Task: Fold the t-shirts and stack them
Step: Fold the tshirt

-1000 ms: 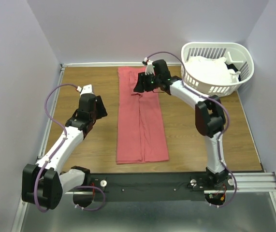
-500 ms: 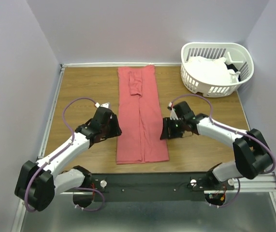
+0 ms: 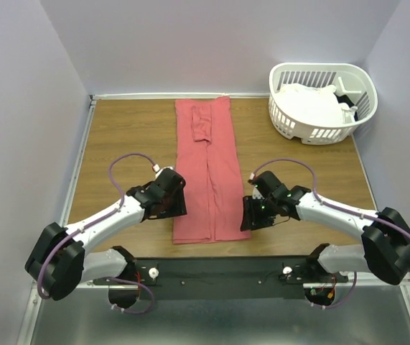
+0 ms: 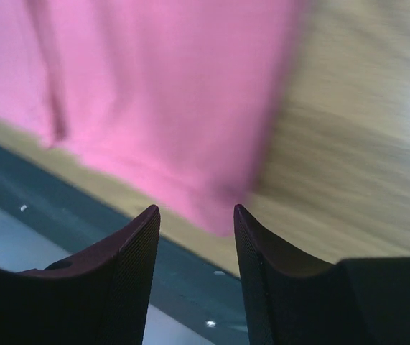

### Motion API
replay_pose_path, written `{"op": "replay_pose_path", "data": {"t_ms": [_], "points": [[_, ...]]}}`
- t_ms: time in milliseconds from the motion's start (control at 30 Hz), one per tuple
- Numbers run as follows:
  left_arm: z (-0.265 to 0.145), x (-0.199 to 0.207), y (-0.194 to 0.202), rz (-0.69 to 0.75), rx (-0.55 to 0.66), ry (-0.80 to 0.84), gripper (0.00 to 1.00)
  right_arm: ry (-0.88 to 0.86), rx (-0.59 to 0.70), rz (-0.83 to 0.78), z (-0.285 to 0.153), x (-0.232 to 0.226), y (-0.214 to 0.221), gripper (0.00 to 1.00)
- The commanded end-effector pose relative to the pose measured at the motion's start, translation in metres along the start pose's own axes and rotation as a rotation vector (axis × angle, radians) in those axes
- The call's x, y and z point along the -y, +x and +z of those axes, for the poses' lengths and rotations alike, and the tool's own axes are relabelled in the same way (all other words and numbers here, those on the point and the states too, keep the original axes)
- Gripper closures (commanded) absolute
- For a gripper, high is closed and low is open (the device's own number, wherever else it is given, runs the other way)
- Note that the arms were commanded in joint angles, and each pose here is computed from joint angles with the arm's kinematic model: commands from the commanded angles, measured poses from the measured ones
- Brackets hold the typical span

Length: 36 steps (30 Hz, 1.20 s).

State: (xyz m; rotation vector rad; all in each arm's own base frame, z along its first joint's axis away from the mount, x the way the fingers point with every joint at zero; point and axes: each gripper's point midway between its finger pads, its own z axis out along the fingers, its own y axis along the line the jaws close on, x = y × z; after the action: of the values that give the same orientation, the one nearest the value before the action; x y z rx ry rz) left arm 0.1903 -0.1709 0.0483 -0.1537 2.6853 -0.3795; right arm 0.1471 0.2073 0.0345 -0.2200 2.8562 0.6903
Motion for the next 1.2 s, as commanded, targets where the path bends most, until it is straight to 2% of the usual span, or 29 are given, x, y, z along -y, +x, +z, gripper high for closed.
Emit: {"op": "replay_pose_path", "data": {"t_ms": [0, 200, 433, 600, 733, 967, 1167], "points": [[-0.021, 0.005, -0.035, -0.048, 0.147, -0.024, 0.37, -0.013, 0.067, -0.108, -0.005, -0.051, -0.012, 0.48], [-0.031, -0.001, -0.055, -0.087, 0.221, -0.033, 0.37, 0.107, 0.044, -0.180, 0.024, -0.077, -0.006, 0.50], [-0.045, -0.040, -0.090, -0.114, 0.333, -0.102, 0.37, 0.311, 0.044, -0.274, 0.047, -0.083, 0.003, 0.53], [-0.069, -0.072, -0.127, -0.163, 0.464, -0.156, 0.37, 0.313, 0.046, -0.289, 0.055, -0.098, 0.004, 0.55], [-0.072, -0.075, -0.138, -0.162, 0.535, -0.148, 0.37, 0.358, 0.057, -0.286, 0.057, -0.095, 0.002, 0.57], [-0.063, -0.076, -0.140, -0.205, 0.576, -0.135, 0.38, 0.445, 0.036, -0.291, 0.057, -0.080, 0.008, 0.62], [-0.054, -0.077, -0.138, -0.201, 0.540, -0.146, 0.38, 0.444, 0.020, -0.291, 0.061, -0.082, 0.012, 0.63]]}}
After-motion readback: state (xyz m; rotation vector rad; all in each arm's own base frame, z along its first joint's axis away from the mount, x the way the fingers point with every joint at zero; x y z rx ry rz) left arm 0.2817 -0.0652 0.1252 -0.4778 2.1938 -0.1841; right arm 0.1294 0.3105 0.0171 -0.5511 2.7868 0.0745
